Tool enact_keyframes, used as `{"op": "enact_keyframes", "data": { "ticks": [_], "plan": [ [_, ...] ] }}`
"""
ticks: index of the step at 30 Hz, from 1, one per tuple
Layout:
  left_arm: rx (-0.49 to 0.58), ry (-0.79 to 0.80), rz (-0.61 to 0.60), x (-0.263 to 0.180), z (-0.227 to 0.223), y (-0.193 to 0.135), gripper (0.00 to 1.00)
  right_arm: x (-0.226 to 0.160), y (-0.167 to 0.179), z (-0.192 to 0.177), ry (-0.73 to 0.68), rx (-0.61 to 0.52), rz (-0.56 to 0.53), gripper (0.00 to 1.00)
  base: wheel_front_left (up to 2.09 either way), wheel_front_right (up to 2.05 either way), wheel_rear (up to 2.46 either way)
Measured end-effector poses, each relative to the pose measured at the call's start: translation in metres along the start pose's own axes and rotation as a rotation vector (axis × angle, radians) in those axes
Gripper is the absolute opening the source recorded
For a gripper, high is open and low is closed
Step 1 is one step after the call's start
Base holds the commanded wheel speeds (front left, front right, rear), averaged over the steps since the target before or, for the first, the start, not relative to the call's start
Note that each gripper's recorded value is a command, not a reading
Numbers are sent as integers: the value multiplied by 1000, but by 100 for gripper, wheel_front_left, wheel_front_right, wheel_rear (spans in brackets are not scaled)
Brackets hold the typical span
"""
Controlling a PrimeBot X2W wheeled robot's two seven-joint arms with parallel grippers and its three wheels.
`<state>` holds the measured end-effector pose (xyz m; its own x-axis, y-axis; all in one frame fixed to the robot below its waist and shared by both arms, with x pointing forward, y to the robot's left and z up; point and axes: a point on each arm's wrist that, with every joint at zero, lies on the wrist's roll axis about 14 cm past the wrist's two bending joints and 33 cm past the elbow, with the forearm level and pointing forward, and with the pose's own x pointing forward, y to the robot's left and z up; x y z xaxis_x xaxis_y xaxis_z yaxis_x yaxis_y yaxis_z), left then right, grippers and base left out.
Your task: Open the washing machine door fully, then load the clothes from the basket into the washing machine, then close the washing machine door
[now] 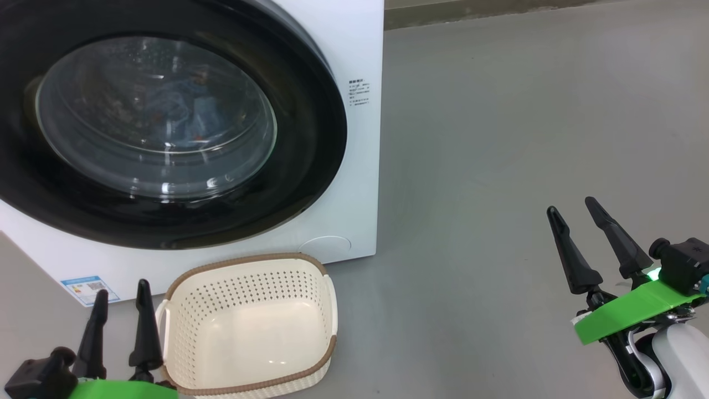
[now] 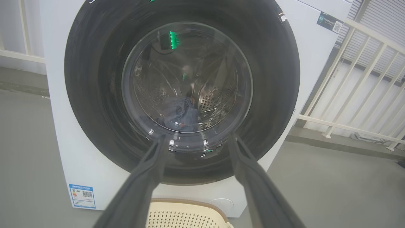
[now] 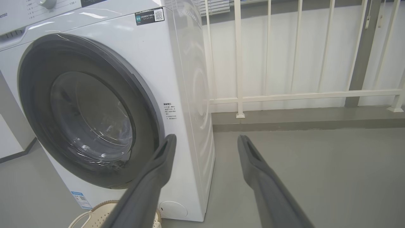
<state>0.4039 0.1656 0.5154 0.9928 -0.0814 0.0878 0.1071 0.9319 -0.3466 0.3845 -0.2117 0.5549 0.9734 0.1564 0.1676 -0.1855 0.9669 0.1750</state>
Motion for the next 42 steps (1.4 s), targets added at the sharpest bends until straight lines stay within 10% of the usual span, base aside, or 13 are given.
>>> {"op": "enact_keyframes", "data": {
  "ticks": [42],
  "plan": [
    [8, 1, 26, -6, -1, 7, 100, 9, 8, -7, 12, -7, 20, 100, 0, 0, 0]
  ]
}}
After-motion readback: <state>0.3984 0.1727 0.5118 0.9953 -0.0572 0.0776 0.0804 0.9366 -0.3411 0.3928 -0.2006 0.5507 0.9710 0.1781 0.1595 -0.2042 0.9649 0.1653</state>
